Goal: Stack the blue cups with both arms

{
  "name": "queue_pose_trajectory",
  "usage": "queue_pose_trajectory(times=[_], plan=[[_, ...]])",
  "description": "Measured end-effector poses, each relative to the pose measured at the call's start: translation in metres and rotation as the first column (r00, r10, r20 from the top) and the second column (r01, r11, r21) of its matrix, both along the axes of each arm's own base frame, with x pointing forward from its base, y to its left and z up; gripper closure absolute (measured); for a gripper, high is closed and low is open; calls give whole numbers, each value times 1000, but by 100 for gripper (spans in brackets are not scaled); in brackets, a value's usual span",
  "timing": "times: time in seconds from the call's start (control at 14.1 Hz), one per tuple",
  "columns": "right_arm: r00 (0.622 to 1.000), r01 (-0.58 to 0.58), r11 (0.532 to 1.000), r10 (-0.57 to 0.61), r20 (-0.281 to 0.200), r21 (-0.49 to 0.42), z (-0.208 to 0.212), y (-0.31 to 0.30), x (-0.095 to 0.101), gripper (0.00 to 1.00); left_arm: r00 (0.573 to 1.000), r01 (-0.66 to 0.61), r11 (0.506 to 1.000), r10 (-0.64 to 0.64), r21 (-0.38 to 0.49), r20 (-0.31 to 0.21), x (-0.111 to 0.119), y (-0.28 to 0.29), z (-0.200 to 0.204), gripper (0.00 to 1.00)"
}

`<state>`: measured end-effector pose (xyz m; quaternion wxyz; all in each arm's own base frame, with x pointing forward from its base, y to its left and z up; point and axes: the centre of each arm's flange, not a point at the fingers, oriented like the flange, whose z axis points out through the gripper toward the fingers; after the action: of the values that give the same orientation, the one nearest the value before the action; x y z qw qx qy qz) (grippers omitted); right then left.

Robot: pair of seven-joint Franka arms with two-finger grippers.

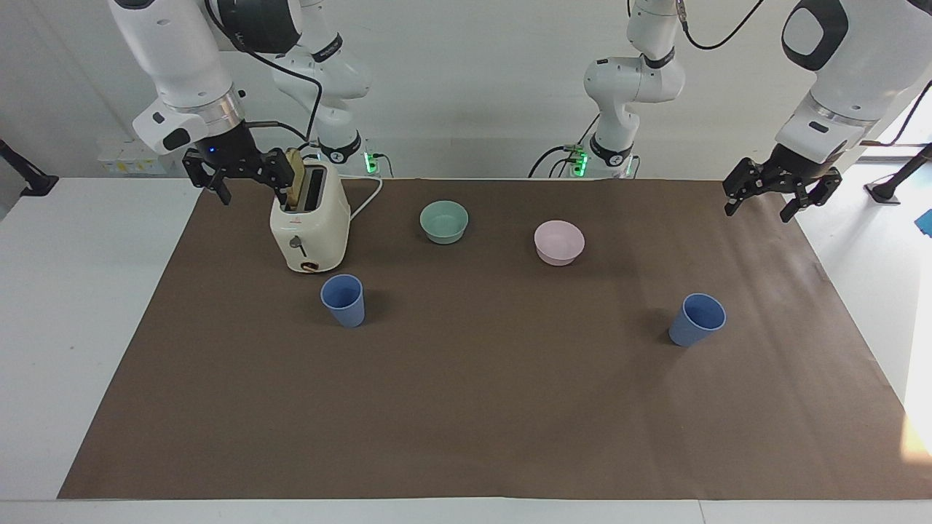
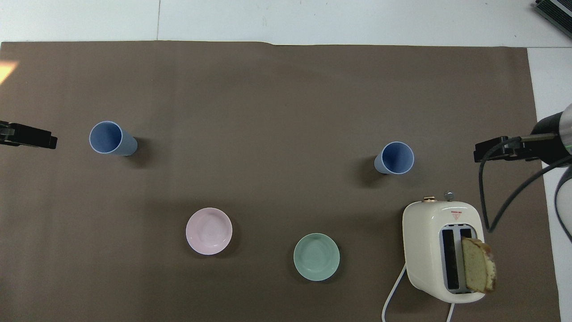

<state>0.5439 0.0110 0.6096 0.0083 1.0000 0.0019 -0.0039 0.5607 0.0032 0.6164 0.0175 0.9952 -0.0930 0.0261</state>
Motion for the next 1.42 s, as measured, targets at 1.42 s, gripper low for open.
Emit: queue_pose_trajectory(times=[1.42], plan=[[1000, -2, 1000, 2, 9, 0, 1, 1, 1, 0, 999, 23, 1000, -23, 7, 46, 12, 15, -43, 0]])
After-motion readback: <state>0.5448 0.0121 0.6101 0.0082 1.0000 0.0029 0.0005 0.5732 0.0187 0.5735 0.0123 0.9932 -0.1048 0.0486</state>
